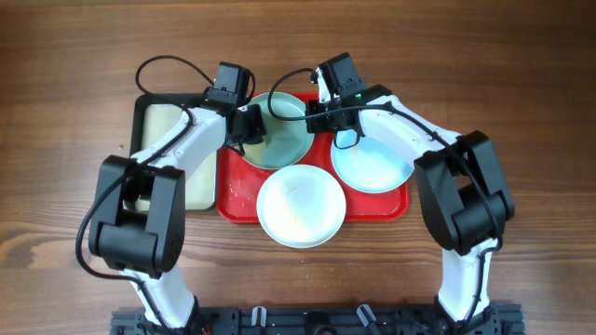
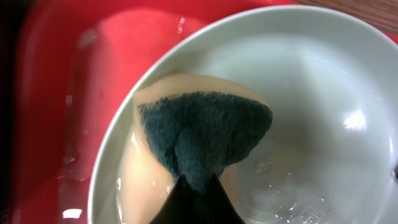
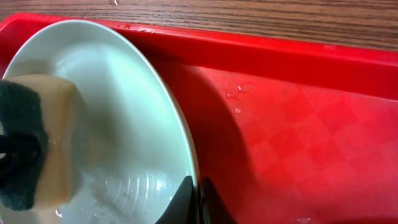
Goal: Clean dirty plates on tray and stack at the side
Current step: 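Scrub the held plate's surface with the sponge in the left gripper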
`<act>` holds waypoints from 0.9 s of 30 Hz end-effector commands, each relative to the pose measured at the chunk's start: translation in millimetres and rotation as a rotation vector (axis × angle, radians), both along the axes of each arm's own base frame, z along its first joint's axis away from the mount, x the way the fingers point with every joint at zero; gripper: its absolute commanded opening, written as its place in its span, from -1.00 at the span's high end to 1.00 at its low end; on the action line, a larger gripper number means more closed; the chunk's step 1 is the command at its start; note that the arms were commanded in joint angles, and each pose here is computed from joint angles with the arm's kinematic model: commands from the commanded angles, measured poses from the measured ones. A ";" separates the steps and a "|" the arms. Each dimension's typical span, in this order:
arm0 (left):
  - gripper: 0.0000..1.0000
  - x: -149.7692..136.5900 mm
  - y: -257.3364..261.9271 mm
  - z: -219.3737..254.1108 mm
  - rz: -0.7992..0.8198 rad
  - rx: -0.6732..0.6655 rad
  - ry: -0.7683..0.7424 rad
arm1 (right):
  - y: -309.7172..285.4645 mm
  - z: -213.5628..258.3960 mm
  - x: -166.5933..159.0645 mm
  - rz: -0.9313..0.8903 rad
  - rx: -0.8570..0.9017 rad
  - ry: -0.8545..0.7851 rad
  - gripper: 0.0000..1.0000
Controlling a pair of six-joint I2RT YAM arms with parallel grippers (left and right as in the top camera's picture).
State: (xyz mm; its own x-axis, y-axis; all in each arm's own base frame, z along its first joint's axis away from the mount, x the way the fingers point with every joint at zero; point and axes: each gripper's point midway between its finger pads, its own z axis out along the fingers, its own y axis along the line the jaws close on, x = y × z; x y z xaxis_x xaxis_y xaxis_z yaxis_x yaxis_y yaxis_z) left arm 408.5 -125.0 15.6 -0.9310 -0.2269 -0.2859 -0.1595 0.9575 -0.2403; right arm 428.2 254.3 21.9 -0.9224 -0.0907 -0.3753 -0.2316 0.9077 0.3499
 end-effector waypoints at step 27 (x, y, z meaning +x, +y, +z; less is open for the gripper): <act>0.92 -25.6 -84.7 -7.3 -0.214 -0.291 0.078 | 5.8 10.3 1.2 0.010 0.020 -0.020 0.91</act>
